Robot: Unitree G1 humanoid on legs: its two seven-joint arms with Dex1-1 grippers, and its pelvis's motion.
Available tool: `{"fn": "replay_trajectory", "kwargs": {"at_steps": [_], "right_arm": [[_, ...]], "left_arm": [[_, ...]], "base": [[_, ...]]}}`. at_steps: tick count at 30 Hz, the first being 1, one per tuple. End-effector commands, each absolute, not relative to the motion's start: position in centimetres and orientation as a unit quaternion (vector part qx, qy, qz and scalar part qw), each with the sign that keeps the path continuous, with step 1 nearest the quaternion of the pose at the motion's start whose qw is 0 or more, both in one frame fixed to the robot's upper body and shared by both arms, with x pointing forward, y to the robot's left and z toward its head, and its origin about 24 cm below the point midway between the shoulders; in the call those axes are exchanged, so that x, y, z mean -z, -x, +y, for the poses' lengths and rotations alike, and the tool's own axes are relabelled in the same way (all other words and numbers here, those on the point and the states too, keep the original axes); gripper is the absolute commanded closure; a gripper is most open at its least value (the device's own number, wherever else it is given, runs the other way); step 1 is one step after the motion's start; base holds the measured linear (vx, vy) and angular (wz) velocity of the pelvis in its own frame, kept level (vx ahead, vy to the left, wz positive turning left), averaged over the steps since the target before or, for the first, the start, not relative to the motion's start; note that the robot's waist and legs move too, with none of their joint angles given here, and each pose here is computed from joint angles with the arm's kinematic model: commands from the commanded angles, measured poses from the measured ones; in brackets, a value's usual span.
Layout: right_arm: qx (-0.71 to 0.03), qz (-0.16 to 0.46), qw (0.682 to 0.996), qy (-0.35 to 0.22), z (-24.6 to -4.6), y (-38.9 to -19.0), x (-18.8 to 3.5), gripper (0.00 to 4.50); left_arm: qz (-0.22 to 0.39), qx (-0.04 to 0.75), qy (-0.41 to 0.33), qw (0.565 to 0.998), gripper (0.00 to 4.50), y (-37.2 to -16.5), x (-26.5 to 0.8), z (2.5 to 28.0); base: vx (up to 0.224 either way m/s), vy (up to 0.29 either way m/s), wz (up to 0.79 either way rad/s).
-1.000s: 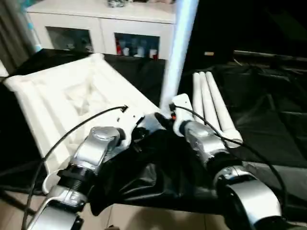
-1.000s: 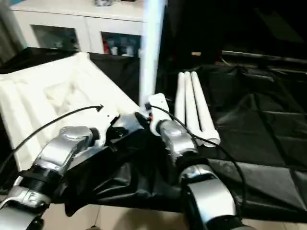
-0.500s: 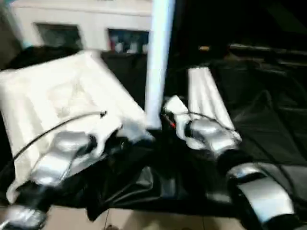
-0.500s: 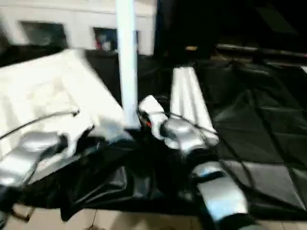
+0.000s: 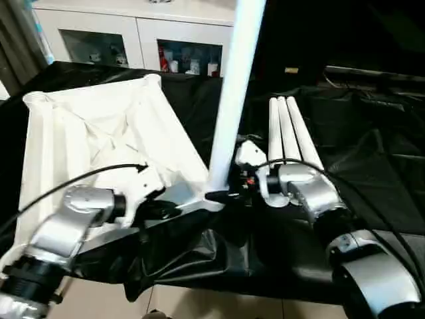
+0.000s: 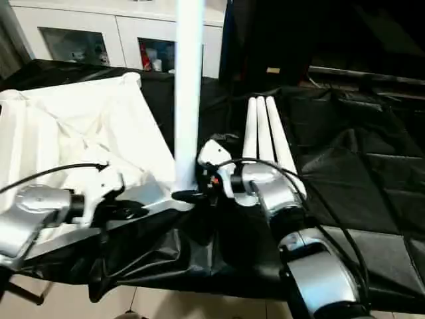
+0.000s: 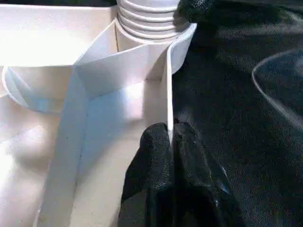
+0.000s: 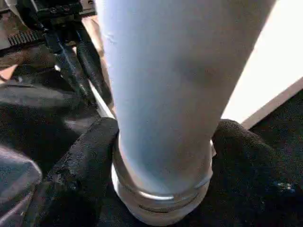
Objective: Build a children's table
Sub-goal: Rotate leg to tighten
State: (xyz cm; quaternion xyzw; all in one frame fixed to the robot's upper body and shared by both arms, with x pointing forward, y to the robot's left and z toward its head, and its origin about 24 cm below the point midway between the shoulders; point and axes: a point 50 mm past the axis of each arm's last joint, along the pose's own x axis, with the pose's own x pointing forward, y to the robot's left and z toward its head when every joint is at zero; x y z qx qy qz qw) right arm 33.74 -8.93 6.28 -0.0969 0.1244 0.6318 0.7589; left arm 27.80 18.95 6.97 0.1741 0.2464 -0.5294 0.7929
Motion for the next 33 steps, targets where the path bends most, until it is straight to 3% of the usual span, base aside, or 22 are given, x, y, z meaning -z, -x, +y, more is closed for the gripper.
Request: {"fn": "replay_trajectory", "kwargs": {"at_steps": [1,6,9,13,16,18,20,22,23,24,28,33], "right_arm": [[-0.632,0.124,0.759,0.097,-9.0,-33.8,-6.4,1.38],[-0.617,0.147,0.768,0.094,-8.5,-33.2,-4.8,1.75],[-0.562,0.158,0.805,0.106,-8.3,-33.5,-3.8,1.78],[-0.43,0.185,0.883,0.041,-6.7,-34.3,-2.4,1.81],[-0.378,0.196,0.904,0.031,-5.7,-34.5,-2.1,1.81],[-0.318,0.21,0.925,0.007,-3.2,-34.6,-2.1,1.81],[-0.33,0.204,0.922,-0.002,-1.5,-34.3,-2.4,1.81],[-0.34,0.198,0.919,-0.011,-1.1,-34.2,-2.6,1.81],[-0.348,0.194,0.917,-0.016,-0.9,-34.2,-2.7,1.12],[-0.35,0.192,0.917,-0.018,-0.8,-34.2,-2.8,1.12],[-0.371,0.159,0.915,-0.007,-1.6,-34.9,-3.8,0.82],[-0.411,0.14,0.9,0.021,-3.3,-35.3,-4.3,0.82]], "left_arm": [[0.222,0.562,-0.18,0.776,4.5,-27.6,-7.8,18.0],[0.22,0.536,-0.185,0.794,4.5,-28.2,-7.5,17.7],[0.217,0.5,-0.178,0.819,4.5,-29.0,-7.2,17.4],[0.221,0.412,-0.157,0.87,4.5,-31.1,-6.6,16.2],[0.229,0.352,-0.135,0.897,4.5,-32.2,-6.3,15.5],[0.219,0.283,-0.094,0.929,4.5,-33.9,-6.3,13.6],[0.206,0.286,-0.086,0.932,4.5,-34.3,-6.5,11.7],[0.201,0.297,-0.087,0.929,4.5,-34.2,-6.5,11.2],[0.195,0.31,-0.095,0.926,4.5,-34.2,-6.5,10.8],[0.192,0.316,-0.101,0.923,4.5,-34.1,-6.6,10.6],[0.175,0.385,-0.133,0.896,4.5,-33.1,-6.6,11.2],[0.175,0.439,-0.151,0.868,4.5,-31.9,-6.5,12.6]], "base": [[0.0,0.0,0.0],[0.0,0.0,0.0],[0.0,0.0,0.0],[0.0,0.0,0.0],[0.0,0.0,0.0],[0.0,0.0,0.0],[0.0,0.0,0.0],[0.0,0.0,0.0],[0.0,0.0,0.0],[0.0,0.0,0.0],[0.0,0.0,0.0],[0.0,0.0,0.0]]}}
